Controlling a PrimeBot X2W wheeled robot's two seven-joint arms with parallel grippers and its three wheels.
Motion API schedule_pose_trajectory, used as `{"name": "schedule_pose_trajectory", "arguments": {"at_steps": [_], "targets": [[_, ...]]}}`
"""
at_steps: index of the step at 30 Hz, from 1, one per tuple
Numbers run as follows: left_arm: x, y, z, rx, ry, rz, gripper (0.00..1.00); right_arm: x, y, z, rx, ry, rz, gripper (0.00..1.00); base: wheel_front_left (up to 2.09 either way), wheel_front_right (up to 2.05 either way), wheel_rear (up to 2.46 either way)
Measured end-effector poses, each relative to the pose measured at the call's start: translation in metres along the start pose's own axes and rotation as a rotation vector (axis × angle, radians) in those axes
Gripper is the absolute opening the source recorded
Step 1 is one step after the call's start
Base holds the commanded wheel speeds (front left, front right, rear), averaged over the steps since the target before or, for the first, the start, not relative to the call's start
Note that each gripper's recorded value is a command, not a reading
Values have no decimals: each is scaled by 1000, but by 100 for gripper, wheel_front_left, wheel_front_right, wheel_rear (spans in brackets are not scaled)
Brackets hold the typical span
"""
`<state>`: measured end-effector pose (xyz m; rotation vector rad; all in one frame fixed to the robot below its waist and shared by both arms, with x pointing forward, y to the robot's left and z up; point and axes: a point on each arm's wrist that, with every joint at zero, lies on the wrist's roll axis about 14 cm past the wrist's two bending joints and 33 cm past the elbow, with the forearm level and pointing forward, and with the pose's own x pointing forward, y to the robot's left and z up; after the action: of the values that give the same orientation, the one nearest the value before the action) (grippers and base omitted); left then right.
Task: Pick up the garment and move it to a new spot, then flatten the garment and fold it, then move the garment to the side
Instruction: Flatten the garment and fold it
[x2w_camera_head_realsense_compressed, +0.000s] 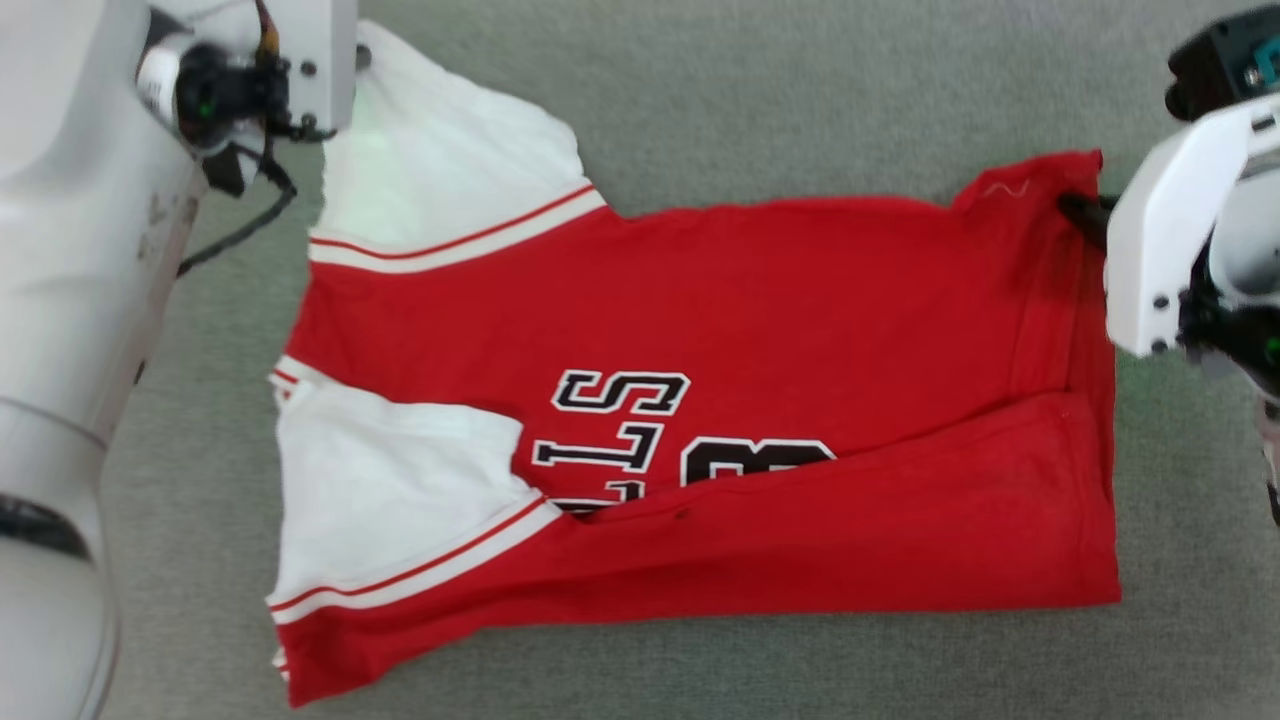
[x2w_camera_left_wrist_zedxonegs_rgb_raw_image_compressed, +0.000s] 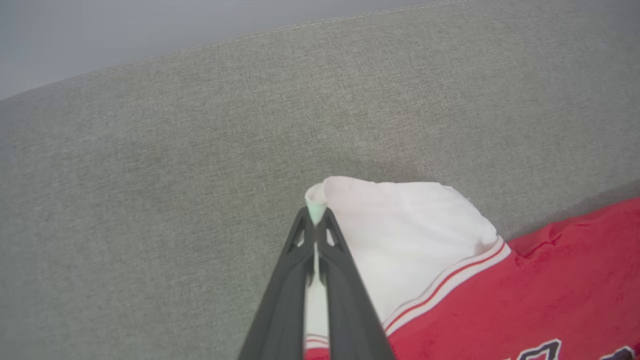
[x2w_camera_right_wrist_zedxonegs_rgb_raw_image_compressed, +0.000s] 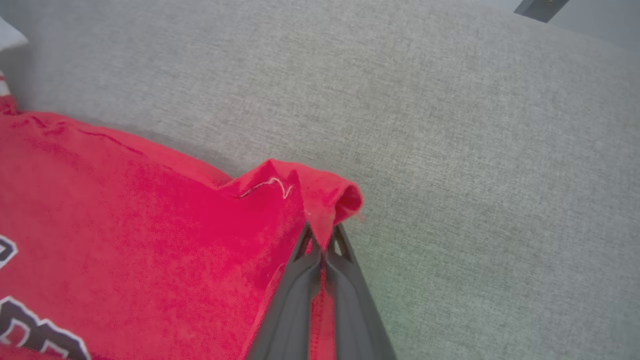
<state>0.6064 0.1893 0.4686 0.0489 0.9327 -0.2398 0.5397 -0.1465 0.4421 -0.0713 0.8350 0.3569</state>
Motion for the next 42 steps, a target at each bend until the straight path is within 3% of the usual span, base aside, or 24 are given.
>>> {"name": "schedule_pose_trajectory", "arguments": {"at_steps": [13, 23, 30, 36, 38, 40, 42], "targets": [[-93, 4, -28, 60, -61, -14, 0, -57, 21, -12, -76, -44, 51, 0, 0, 0, 0], [-149, -8, -123, 8, 73, 9, 0, -87, 45, -42, -90, -3, 114, 0, 0, 0, 0], [-156, -30, -175, -43, 189, -25, 0, -88, 52, -75, -49, 72, 138, 0, 0, 0, 0], [-147, -40, -191, -70, 252, -45, 0, -87, 52, -93, -6, 117, 140, 0, 0, 0, 0], [-144, -43, -199, -90, 287, -51, 3, -85, 53, -98, 13, 134, 143, 0, 0, 0, 0], [-142, -43, -203, -93, 310, -49, 16, -85, 52, -100, 26, 137, 141, 0, 0, 0, 0], [-140, -43, -203, -108, 312, -46, 20, -84, 51, -102, 34, 138, 137, 0, 0, 0, 0]]}}
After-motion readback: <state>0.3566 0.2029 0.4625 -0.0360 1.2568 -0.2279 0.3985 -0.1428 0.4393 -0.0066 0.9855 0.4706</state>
